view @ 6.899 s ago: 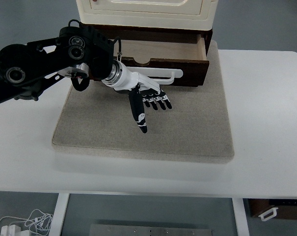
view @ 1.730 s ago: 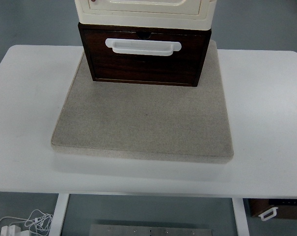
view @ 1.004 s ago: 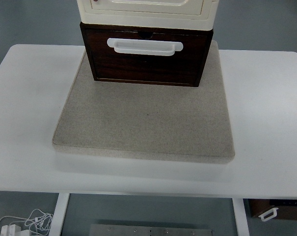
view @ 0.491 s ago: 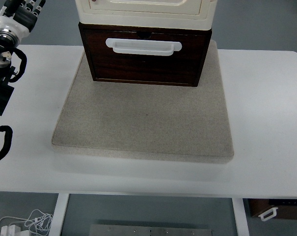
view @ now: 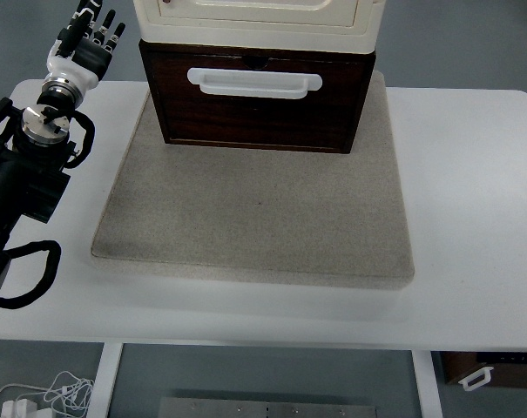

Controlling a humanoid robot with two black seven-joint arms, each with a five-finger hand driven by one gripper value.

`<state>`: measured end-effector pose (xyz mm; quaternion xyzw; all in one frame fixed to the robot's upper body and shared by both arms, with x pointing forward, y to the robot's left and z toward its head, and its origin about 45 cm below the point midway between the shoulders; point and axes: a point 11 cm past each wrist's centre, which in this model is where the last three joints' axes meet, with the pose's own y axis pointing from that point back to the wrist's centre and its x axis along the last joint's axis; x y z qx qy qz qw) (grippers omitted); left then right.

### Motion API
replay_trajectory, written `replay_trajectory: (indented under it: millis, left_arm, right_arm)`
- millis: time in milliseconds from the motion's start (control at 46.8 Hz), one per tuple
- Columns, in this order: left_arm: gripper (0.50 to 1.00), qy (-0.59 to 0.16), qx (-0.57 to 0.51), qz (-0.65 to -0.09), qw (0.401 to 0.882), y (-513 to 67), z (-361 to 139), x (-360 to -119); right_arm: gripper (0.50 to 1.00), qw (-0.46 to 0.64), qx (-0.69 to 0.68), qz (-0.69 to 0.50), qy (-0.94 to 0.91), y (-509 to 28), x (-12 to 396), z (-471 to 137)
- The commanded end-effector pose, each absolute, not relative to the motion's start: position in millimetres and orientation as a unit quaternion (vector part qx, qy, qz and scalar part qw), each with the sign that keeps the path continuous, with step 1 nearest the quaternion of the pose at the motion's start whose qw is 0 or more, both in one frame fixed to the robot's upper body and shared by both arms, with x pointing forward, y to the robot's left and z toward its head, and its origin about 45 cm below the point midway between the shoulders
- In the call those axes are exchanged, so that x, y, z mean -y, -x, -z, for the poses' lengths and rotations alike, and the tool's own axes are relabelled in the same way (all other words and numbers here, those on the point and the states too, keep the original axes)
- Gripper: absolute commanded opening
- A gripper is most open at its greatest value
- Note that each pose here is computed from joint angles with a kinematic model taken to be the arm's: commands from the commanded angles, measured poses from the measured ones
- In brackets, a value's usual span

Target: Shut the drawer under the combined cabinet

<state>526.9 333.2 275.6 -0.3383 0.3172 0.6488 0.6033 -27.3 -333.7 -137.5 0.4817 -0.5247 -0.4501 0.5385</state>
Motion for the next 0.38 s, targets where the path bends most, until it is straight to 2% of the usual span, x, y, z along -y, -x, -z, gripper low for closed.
replay_trajectory:
  millis: [0,363]
  left_arm:
    - [0.996,0.340,-0.321,-0.646,0.603,-527.3,-273.5,-327.3]
    - [0.996,0.355,-0.331,-0.648,0.586,-526.1,-269.2,-331.7]
  right_arm:
    - [0.952,0.537,0.525,0.451,-0.482,26.9,333.4,137.6]
    - [0.952,0.536,0.527,0.452,-0.481,26.6,333.5,137.6]
